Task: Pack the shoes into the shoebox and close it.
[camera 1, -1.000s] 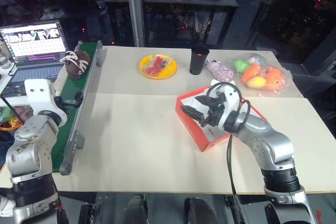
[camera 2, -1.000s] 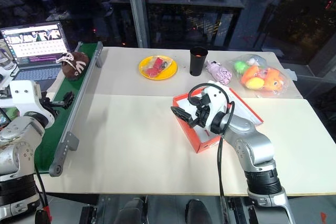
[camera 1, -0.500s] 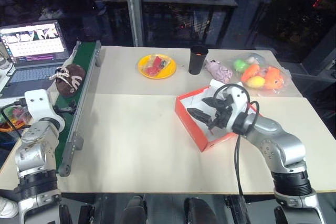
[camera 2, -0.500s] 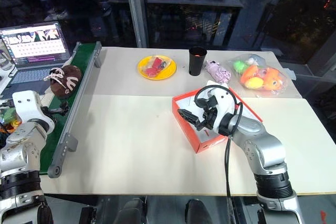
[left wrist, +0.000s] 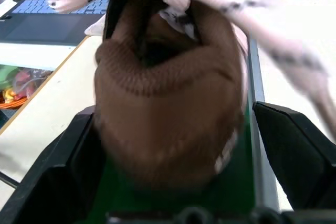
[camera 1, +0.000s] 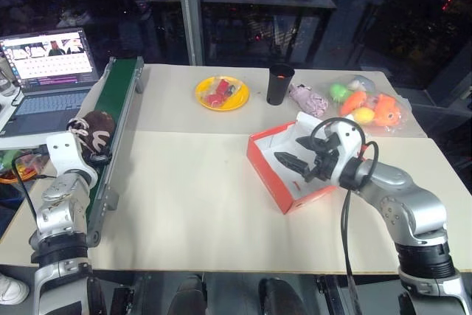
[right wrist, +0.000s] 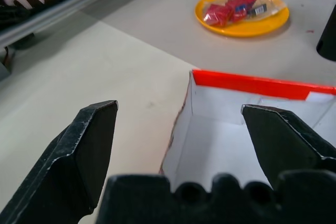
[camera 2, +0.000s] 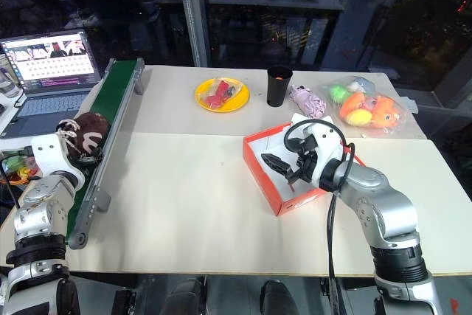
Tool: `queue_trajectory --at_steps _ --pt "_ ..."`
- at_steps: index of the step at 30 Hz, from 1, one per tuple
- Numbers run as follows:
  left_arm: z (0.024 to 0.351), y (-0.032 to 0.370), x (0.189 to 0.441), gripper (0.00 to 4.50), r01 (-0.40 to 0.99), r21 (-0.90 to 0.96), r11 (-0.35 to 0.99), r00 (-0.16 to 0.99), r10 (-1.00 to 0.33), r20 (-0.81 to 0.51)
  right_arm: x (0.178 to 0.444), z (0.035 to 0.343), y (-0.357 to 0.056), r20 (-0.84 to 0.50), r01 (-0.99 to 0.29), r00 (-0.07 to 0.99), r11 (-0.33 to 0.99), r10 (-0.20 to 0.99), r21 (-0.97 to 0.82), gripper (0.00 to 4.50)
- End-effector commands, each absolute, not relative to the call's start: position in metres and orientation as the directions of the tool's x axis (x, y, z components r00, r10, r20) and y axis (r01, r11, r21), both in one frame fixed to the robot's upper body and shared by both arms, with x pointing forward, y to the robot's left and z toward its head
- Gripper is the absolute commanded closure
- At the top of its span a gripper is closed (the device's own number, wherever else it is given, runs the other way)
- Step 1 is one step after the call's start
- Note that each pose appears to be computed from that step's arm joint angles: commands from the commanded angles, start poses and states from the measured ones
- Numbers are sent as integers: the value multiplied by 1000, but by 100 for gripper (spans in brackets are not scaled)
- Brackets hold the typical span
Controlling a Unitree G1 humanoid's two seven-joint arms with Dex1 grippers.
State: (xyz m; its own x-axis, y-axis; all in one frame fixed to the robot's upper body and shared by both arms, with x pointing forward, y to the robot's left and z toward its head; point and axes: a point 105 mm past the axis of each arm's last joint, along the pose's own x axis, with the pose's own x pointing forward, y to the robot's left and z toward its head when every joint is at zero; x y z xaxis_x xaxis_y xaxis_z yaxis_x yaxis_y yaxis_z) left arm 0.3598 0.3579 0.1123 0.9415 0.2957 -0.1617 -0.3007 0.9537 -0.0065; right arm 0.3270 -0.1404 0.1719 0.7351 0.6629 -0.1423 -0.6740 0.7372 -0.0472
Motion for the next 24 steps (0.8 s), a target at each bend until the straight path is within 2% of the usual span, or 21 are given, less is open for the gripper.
queue_trajectory --at_steps 1,3,4,7,10,14,17,21,24 --pt "131 345 368 142 -235 -31 971 969 232 -86 324 192 -144 -91 -669 743 737 663 -93 0" --pt "137 338 372 170 -212 -44 976 976 209 -66 324 194 -145 -90 -667 745 739 661 -97 0" --pt "149 325 379 179 -159 -63 985 987 157 -24 325 197 -145 -83 -665 746 740 660 -96 0" --pt "203 257 395 186 137 -121 983 979 -116 165 329 214 -144 -7 -650 760 759 650 -34 0" --pt "247 186 392 186 439 -134 888 873 -387 298 337 237 -144 102 -627 779 767 618 139 0" --pt "275 111 374 186 714 -101 693 679 -650 342 338 264 -130 230 -669 740 654 632 354 0" --pt "277 84 365 186 789 -87 608 599 -731 326 340 277 -127 285 -667 738 595 612 449 0" --pt "279 44 341 186 910 -45 413 405 -860 310 339 298 -125 383 -667 737 505 557 548 0" --pt "276 39 336 186 929 -46 368 364 -882 300 336 303 -126 397 -664 740 491 543 564 0"
